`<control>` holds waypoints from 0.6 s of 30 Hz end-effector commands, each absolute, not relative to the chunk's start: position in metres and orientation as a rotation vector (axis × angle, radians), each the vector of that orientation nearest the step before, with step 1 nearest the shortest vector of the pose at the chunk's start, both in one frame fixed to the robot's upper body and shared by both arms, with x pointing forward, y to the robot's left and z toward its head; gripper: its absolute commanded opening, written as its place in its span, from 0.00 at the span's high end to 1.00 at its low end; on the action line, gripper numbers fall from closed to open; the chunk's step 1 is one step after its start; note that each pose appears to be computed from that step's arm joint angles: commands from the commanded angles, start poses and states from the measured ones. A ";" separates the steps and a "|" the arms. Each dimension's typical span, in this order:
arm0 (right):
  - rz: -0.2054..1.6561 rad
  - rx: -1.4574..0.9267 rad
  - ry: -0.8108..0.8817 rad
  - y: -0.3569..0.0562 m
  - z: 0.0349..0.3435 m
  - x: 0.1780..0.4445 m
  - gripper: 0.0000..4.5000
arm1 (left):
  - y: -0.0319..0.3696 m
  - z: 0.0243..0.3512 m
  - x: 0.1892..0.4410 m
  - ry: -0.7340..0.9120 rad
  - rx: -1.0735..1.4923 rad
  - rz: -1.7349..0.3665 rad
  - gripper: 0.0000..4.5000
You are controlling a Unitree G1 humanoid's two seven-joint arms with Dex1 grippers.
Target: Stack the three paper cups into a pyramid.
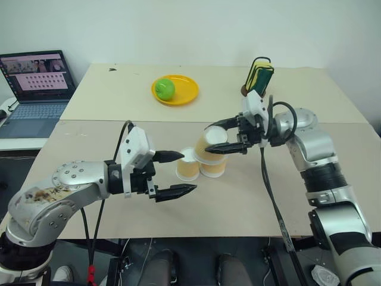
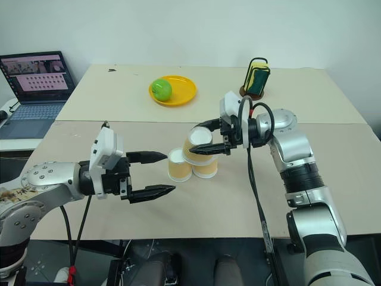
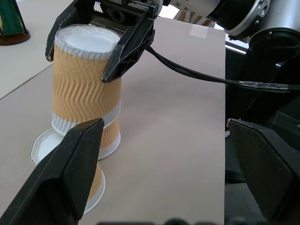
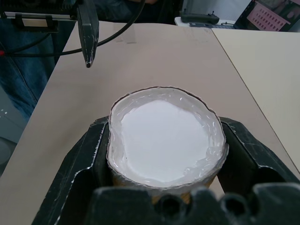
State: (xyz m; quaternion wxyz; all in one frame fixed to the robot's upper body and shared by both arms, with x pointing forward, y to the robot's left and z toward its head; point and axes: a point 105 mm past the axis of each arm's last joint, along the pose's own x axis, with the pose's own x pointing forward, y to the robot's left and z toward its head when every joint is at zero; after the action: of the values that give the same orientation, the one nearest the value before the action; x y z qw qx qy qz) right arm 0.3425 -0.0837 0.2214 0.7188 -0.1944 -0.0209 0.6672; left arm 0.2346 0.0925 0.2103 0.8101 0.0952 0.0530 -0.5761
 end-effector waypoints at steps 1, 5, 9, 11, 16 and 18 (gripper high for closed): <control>1.425 -0.452 0.012 -0.090 0.209 0.351 0.15 | 0.093 0.218 0.230 0.081 0.223 -1.241 0.00; 1.413 -0.463 0.010 -0.091 0.209 0.353 0.01 | 0.093 0.218 0.229 0.084 0.218 -1.243 0.00; 1.414 -0.463 0.013 -0.092 0.210 0.353 0.01 | 0.093 0.218 0.230 0.085 0.220 -1.241 0.00; 1.419 -0.464 0.012 -0.093 0.210 0.352 0.01 | 0.093 0.218 0.230 0.086 0.217 -1.242 0.00; 1.423 -0.464 0.008 -0.095 0.213 0.350 0.01 | 0.093 0.218 0.230 0.088 0.211 -1.244 0.00; 1.425 -0.464 0.008 -0.097 0.214 0.348 0.01 | 0.093 0.219 0.231 0.088 0.212 -1.244 0.00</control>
State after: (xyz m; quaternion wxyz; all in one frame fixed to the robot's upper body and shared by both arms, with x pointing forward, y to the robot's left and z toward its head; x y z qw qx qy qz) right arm 0.3516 -0.0931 0.1988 0.7325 -0.2036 0.0280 0.6490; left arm 0.2324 0.0923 0.2116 0.8070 0.0885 0.0535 -0.5815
